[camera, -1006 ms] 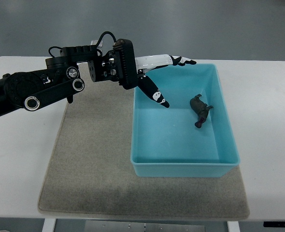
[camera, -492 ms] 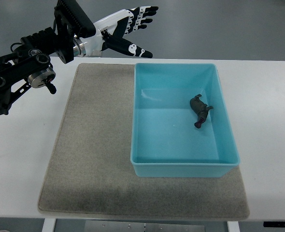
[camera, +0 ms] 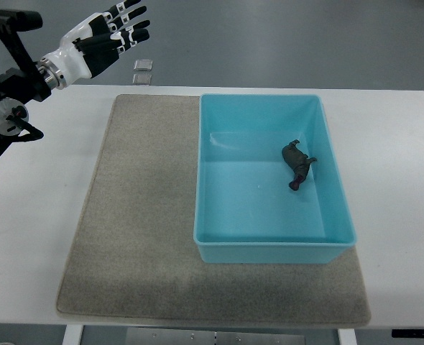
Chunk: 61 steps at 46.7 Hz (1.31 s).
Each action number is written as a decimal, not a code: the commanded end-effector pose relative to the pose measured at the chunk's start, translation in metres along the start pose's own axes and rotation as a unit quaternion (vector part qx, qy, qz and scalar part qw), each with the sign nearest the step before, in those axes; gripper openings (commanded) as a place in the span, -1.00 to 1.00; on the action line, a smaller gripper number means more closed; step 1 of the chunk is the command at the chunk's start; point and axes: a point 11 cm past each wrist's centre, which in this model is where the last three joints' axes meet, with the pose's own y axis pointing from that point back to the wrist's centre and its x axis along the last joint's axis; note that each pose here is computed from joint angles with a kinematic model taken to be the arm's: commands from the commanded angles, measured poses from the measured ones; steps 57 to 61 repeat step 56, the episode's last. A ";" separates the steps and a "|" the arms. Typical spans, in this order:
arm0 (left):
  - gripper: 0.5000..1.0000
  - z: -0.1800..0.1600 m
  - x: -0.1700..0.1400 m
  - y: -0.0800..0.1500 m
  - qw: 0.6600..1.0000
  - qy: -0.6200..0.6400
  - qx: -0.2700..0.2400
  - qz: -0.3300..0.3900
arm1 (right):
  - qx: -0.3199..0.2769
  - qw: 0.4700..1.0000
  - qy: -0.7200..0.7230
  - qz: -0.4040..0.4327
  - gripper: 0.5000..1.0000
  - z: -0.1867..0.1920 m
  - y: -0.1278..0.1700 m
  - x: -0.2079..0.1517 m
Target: Place brown hippo in blue box with left hand
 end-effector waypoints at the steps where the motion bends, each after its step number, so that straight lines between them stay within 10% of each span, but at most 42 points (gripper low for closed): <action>1: 1.00 -0.006 0.015 0.009 0.999 0.044 0.016 0.000 | 0.000 1.000 0.000 0.000 0.74 0.000 0.000 0.000; 61: 1.00 -0.010 0.025 0.015 0.988 0.152 -0.019 0.007 | -0.003 1.000 0.002 -0.003 0.74 0.003 0.000 -0.002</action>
